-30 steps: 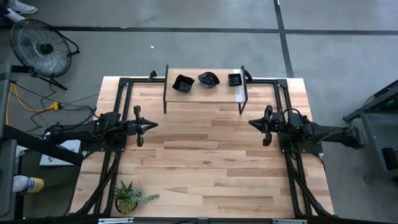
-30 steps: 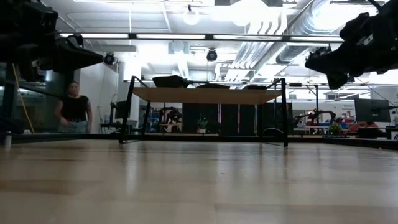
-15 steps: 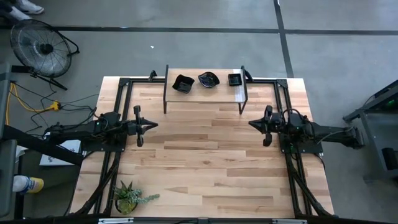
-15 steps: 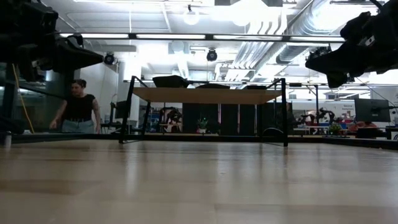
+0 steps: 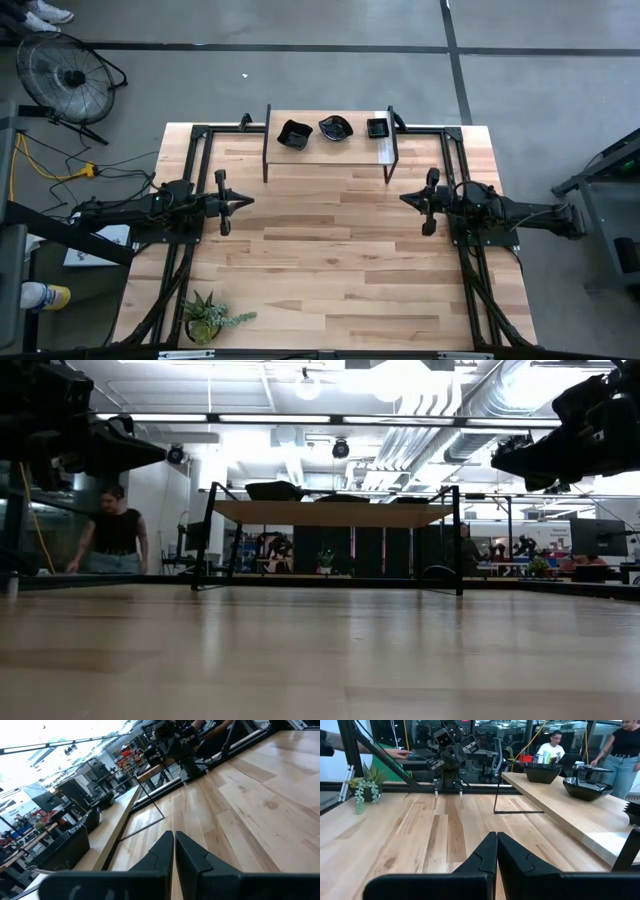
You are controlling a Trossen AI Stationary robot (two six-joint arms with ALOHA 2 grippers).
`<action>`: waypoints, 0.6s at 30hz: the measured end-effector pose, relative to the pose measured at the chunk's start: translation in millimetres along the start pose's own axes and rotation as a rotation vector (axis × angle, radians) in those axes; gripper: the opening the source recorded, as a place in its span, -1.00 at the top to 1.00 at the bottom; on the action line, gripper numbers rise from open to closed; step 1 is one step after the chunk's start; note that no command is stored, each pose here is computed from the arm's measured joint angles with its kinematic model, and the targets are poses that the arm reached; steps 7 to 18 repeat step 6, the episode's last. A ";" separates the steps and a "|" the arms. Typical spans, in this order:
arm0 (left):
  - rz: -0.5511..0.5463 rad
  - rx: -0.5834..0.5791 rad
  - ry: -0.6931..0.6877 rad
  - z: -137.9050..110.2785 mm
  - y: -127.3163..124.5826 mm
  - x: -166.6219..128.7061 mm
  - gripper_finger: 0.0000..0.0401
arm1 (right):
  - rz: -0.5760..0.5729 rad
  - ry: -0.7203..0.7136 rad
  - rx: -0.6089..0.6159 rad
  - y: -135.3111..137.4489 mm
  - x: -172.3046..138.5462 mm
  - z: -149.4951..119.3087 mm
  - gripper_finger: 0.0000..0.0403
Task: Pick & Place Mini shaped plates
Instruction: Return To Home Position
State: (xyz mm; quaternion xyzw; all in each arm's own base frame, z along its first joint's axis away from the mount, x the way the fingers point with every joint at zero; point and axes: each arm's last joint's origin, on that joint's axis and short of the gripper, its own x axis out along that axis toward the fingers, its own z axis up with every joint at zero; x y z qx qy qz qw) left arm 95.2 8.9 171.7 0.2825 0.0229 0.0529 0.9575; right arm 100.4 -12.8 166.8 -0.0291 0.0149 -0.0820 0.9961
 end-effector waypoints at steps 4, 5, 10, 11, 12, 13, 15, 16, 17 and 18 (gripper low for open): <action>0.000 0.000 0.000 0.0 0.0 0.0 0.94 | 0.000 -0.001 -0.001 0.0 0.0 0.1 0.97; 0.000 0.000 0.000 0.0 0.0 0.0 0.94 | 0.000 -0.001 -0.001 0.0 0.0 0.1 0.97; 0.000 0.000 0.000 0.0 0.0 0.0 0.94 | 0.000 -0.001 -0.001 0.0 0.0 0.1 0.97; 0.000 0.000 0.000 0.0 0.0 0.0 0.94 | 0.000 -0.001 -0.001 0.0 0.0 0.1 0.97; 0.000 0.000 0.000 0.0 0.0 0.0 0.94 | 0.000 -0.001 -0.001 0.0 0.0 0.1 0.97; 0.000 0.000 0.000 0.0 0.0 0.0 0.94 | 0.000 -0.001 -0.001 0.0 0.0 0.1 0.97; 0.000 0.000 0.000 0.0 0.0 0.0 0.94 | 0.000 -0.001 -0.001 0.0 0.0 0.1 0.97; 0.000 0.000 0.000 0.0 0.0 0.0 0.94 | 0.000 -0.001 -0.001 0.0 0.0 0.1 0.97; 0.000 0.000 0.000 0.0 0.0 0.0 0.94 | 0.000 -0.001 -0.001 0.0 0.0 0.1 0.97; 0.000 0.000 0.000 0.0 0.0 0.0 0.94 | 0.000 -0.001 -0.001 0.0 0.0 0.1 0.97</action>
